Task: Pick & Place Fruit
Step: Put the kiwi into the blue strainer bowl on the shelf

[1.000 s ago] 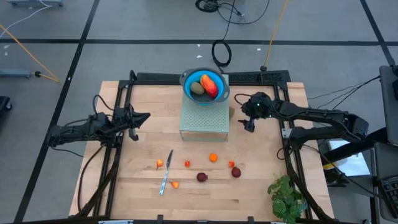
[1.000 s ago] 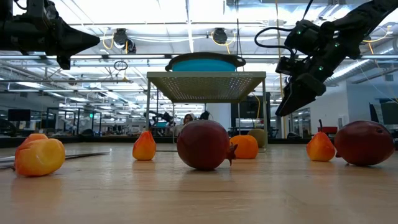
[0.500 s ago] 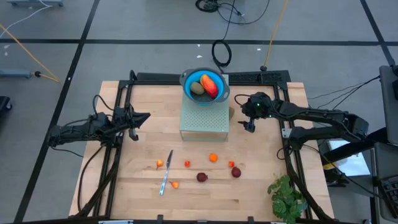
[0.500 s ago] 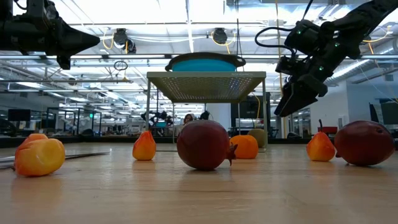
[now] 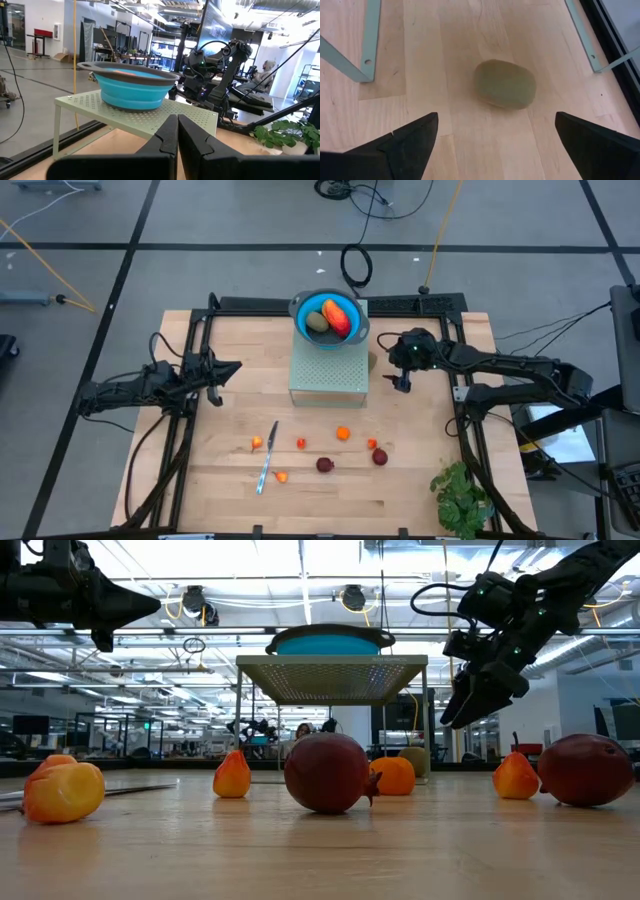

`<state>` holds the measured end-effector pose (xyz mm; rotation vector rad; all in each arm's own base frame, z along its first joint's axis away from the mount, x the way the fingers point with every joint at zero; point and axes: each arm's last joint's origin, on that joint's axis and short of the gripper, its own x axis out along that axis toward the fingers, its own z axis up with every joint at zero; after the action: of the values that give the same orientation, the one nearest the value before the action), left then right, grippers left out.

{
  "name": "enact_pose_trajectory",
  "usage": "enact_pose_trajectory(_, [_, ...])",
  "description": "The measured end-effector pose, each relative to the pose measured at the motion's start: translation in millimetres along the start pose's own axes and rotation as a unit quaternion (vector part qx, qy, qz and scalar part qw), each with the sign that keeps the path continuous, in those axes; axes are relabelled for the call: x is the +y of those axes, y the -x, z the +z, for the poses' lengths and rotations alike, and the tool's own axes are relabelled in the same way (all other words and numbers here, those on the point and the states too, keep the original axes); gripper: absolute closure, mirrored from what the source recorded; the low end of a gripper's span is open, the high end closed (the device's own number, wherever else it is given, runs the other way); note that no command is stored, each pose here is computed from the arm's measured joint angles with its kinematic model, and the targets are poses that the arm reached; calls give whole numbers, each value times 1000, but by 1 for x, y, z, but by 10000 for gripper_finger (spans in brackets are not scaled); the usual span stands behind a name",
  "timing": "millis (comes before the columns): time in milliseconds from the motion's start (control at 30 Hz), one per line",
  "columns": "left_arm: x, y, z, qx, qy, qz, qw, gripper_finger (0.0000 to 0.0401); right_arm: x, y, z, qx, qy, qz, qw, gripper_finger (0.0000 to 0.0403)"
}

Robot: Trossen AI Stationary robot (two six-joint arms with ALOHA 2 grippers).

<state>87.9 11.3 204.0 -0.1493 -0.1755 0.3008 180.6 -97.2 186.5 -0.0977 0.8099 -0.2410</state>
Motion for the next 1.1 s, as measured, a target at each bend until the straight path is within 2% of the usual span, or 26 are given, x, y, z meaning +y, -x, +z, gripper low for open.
enact_pose_trajectory(167, [0,0,0,0,-10,0,1000,391,0,0,0,0,4,0,1000,7])
enact_pose_trajectory(367, [0,0,0,0,-12,0,1000,391,-2,0,5,-26,77,-12,997,6])
enact_pose_trajectory(533, [0,0,0,0,-12,0,1000,391,-4,-1,11,-58,107,-21,992,6])
enact_pose_trajectory(633, [0,0,0,0,-13,0,1000,391,-3,-6,10,-54,109,4,993,6])
enact_pose_trajectory(1033, [0,0,0,0,-13,0,1000,391,-9,-35,4,-38,112,4,993,6])
enact_pose_trajectory(1100, [0,0,0,0,-13,0,1000,391,-8,-39,2,-35,111,21,993,7])
